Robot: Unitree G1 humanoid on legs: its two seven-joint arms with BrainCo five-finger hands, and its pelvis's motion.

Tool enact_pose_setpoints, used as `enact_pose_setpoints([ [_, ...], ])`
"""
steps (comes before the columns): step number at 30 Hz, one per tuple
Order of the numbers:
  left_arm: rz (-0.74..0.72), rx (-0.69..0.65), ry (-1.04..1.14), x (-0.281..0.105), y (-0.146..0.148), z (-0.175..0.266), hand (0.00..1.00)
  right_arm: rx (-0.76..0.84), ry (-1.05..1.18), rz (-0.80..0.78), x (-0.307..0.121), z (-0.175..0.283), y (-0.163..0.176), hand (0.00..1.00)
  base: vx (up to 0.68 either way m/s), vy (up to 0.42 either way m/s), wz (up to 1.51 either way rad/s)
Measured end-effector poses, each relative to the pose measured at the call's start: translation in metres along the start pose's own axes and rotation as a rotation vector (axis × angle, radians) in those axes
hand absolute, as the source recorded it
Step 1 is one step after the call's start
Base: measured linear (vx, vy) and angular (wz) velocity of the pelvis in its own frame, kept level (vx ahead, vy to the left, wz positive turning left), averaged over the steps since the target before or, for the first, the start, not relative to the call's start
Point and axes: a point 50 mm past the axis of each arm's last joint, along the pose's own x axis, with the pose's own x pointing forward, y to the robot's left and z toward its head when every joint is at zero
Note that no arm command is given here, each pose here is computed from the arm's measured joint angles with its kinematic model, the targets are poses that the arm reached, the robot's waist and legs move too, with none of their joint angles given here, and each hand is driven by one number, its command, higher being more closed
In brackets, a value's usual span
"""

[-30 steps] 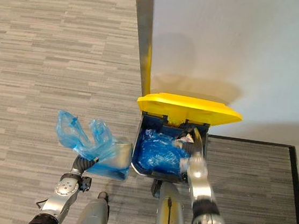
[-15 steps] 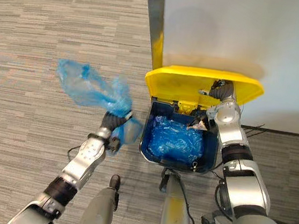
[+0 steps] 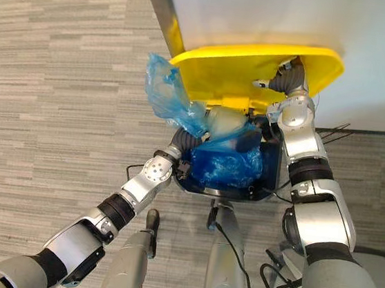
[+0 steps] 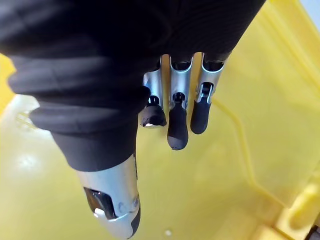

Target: Gather rubbish on tea table into small bin, then transfer packed bag to large trash can.

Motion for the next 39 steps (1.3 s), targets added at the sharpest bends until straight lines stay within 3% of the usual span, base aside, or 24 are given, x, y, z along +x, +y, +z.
enact_pose_setpoints([
  [2, -0.003, 0.036, 0.009, 0.007, -0.002, 0.004, 1.00, 0.010, -0.033, 0.000, 0.003, 0.011, 0.001, 0.00, -0.01, -0.046, -0.15],
  [3, 0.005, 0.025, 0.009, 0.013, -0.003, 0.010, 0.00, 0.040, -0.070, 0.000, 0.004, 0.023, 0.001, 0.00, 0.00, -0.050, -0.15],
  [8, 0.051, -0.036, 0.042, 0.022, -0.009, 0.017, 0.00, 0.117, -0.223, -0.005, 0.002, 0.064, 0.006, 0.00, 0.03, -0.025, -0.25],
  [13, 0.068, -0.041, 0.120, 0.014, -0.006, -0.004, 0.00, 0.213, -0.315, 0.006, -0.005, 0.094, 0.020, 0.00, 0.01, 0.003, -0.09],
  [22, 0.065, 0.029, 0.154, 0.004, -0.004, -0.020, 0.00, 0.201, -0.377, 0.035, -0.021, 0.097, 0.032, 0.00, 0.03, 0.011, 0.13],
  [26, 0.098, 0.050, 0.188, -0.004, 0.009, -0.032, 0.00, 0.174, -0.280, 0.080, -0.048, 0.048, 0.048, 0.00, -0.01, 0.069, 0.38],
  [30, 0.165, 0.103, 0.285, -0.033, 0.042, -0.069, 0.00, 0.137, -0.125, 0.161, -0.087, -0.010, 0.069, 0.00, -0.01, 0.067, 0.29],
  [35, 0.335, 0.120, 0.459, -0.113, 0.099, -0.124, 0.00, 0.146, 0.240, 0.195, -0.168, -0.106, 0.077, 0.00, -0.02, 0.129, -0.09],
  [39, 0.458, 0.056, 0.600, -0.185, 0.117, -0.156, 0.00, 0.133, 0.521, 0.296, -0.248, -0.160, 0.084, 0.00, -0.15, 0.094, -0.45],
])
